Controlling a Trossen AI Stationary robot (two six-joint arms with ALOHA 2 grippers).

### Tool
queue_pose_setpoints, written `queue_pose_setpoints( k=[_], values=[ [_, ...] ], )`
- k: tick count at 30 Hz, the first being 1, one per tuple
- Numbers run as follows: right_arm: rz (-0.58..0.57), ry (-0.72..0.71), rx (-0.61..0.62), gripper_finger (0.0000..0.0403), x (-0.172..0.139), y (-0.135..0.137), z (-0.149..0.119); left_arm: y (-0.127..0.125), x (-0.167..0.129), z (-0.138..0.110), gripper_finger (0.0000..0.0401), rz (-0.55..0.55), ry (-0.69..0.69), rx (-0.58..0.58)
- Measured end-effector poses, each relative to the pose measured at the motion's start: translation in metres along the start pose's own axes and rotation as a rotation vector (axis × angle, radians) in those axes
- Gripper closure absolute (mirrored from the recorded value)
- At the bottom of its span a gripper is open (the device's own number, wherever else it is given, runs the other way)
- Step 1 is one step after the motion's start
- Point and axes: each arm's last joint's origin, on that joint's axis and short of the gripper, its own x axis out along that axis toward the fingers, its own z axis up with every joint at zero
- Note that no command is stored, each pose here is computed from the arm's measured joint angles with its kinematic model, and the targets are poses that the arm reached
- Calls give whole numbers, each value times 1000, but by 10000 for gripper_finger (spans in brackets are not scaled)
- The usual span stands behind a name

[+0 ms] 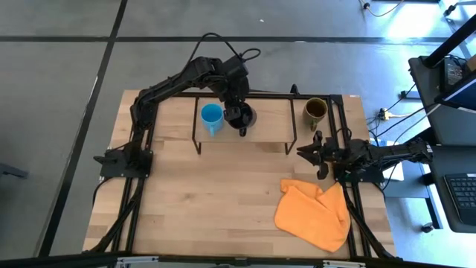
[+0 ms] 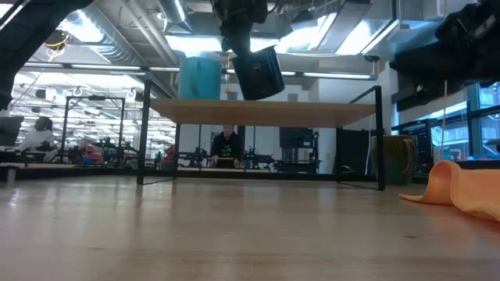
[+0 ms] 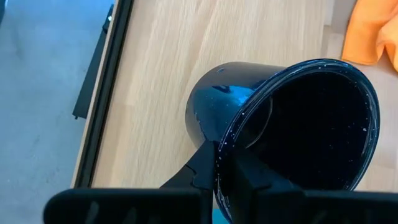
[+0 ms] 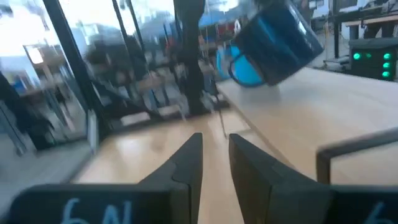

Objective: Stack small to large cups/mugs on shelf
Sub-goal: Put the dark blue mug on the shelf

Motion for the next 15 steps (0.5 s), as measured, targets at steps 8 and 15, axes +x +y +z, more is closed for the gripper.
queue_pose_setpoints(
  k=[8,15],
  values=[
    [-33,-343,328,322,-5,1,30,0,0,0,386,0,1,-6],
    [-6,-448,208,322,-2,14,85,1,0,1,385,5,-6,-7]
  ],
)
